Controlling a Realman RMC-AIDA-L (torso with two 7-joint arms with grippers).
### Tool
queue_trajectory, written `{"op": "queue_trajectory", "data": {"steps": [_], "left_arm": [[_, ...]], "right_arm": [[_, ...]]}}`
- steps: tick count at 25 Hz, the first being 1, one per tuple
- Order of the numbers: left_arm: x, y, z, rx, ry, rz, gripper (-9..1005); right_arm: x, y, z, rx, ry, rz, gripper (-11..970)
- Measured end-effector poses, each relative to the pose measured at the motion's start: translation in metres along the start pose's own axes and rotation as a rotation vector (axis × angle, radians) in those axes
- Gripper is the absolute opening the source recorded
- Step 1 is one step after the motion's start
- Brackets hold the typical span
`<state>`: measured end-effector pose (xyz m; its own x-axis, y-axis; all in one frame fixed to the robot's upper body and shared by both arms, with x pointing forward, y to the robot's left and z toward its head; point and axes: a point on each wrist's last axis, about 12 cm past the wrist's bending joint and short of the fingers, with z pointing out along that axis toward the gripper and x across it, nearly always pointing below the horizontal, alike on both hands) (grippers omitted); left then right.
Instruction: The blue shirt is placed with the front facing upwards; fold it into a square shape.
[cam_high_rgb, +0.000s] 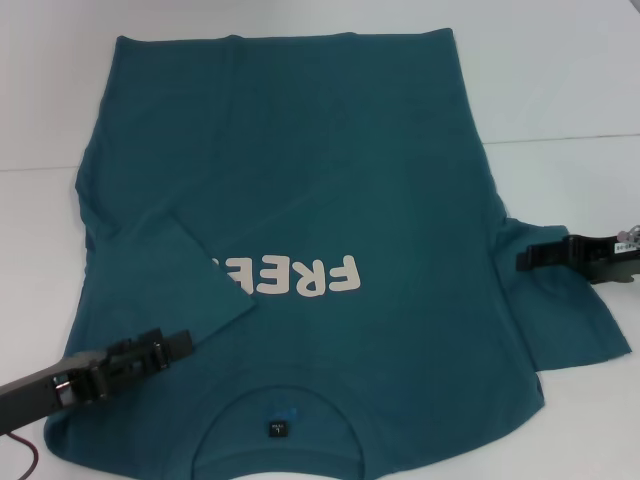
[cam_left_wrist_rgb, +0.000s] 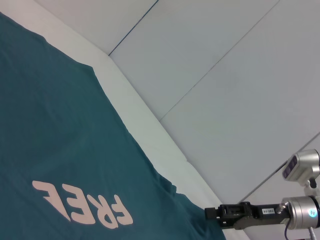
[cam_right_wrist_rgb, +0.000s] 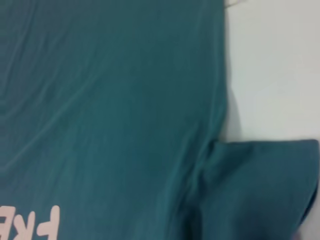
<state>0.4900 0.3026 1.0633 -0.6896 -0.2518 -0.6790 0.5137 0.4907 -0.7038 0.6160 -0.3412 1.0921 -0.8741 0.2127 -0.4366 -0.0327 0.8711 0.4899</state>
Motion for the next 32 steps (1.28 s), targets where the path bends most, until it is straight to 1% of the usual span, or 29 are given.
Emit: {"op": "queue_trajectory", "data": {"steps": [8, 19, 25, 30, 32], "left_arm": [[0.0008, 0.0002, -0.0008, -0.002, 0.000, -0.002, 877], [0.0005, -0.0012, -0.0026, 0.009, -0.020, -0.005, 877], [0.0005, -0.0012, -0.0026, 0.009, -0.021, -0.005, 877], [0.0005, -0.0010, -0.0026, 0.008, -0.022, -0.006, 876], [0.0006, -0.0010, -0.0026, 0.008, -0.022, -0.006, 876]], "right_arm": [[-0.0004, 0.0038, 0.0040, 0.000, 0.005, -0.006, 706], [-0.0046, 0.0073, 0.0016, -0.006, 0.011, -0.020, 637], [-0.0032, 0.0041, 0.0021, 0.023, 0.020, -0.017, 393], [-0.0017, 0.0013, 0.0020, 0.039, 0.024, -0.013, 158], [-0.0014, 0.0006, 0.0015, 0.039, 0.023, -0.012, 100]]}}
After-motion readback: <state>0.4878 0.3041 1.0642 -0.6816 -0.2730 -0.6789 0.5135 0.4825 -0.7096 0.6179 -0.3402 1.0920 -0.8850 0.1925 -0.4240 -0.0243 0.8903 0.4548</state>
